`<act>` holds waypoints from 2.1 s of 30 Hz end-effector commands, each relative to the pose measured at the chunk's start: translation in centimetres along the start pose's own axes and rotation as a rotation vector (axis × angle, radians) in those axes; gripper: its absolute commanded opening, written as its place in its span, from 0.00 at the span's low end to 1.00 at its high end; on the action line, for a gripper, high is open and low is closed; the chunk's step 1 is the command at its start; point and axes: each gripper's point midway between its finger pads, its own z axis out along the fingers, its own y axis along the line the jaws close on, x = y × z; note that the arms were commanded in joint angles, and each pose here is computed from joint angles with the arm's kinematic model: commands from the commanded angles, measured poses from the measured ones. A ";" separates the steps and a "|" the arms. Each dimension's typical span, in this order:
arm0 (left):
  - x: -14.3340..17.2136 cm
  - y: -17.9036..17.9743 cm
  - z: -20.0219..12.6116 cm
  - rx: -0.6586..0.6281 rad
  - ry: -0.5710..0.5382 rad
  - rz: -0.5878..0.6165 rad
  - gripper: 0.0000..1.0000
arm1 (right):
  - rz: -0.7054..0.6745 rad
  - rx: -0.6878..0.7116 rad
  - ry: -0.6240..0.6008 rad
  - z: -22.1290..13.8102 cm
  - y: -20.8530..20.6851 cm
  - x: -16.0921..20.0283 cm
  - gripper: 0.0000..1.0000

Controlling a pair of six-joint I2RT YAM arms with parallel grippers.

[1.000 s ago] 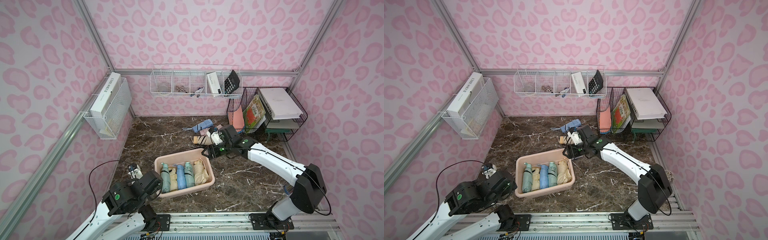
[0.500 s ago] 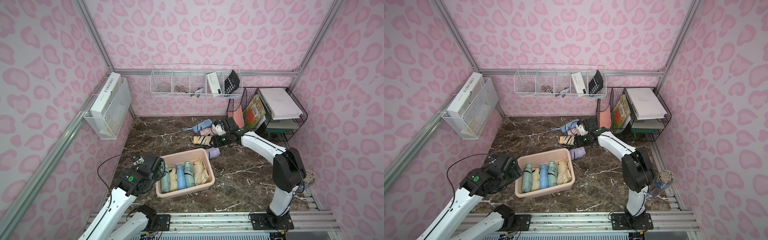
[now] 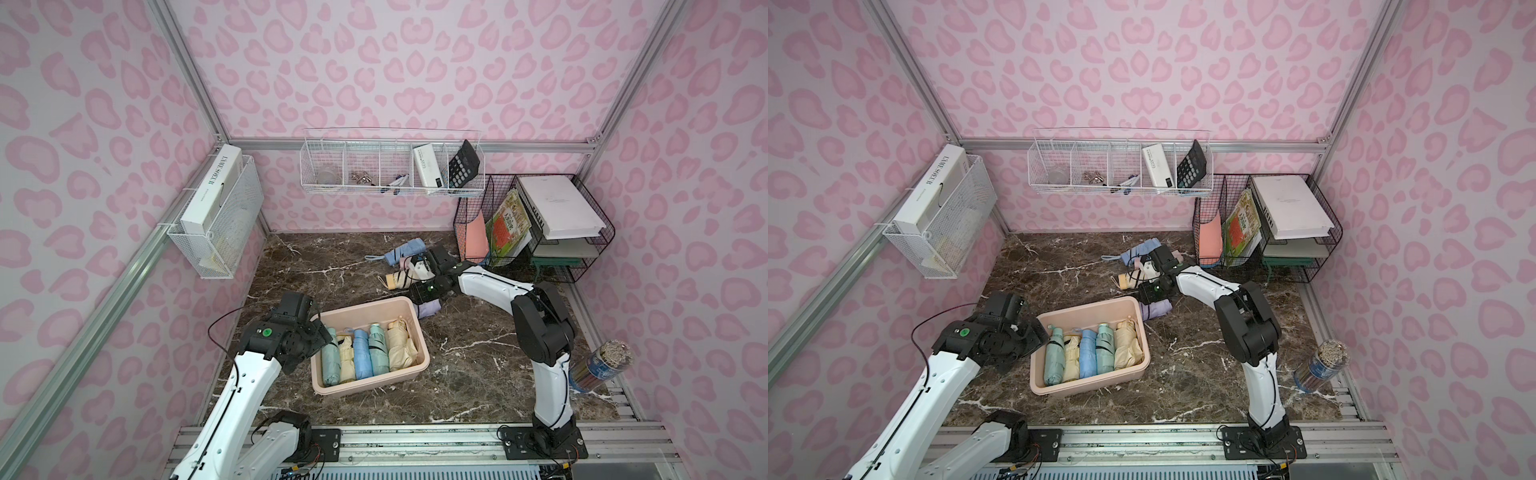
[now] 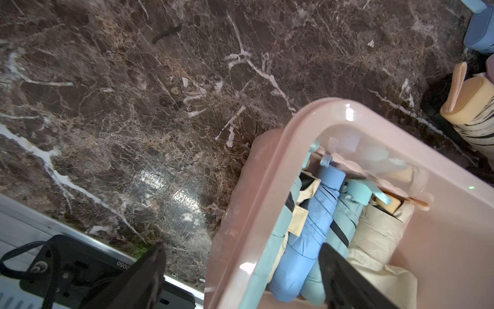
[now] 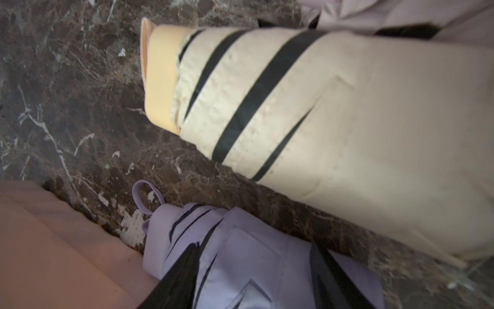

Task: Put the umbrella into the storage box
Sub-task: Pick up the umbrella from the center of the board.

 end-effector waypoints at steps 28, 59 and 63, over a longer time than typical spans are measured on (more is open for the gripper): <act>1.6 0.5 0.3 0.032 0.097 0.114 0.90 | -0.683 0.054 0.018 -4.6 1.5 7.9 0.87; 1.2 2.7 -0.4 -0.054 0.046 0.054 0.92 | -0.583 0.039 -0.004 -3.9 0.4 8.9 0.38; 1.8 3.2 0.1 -0.061 0.051 0.042 0.91 | -0.490 0.038 -0.026 -5.5 0.8 9.0 0.33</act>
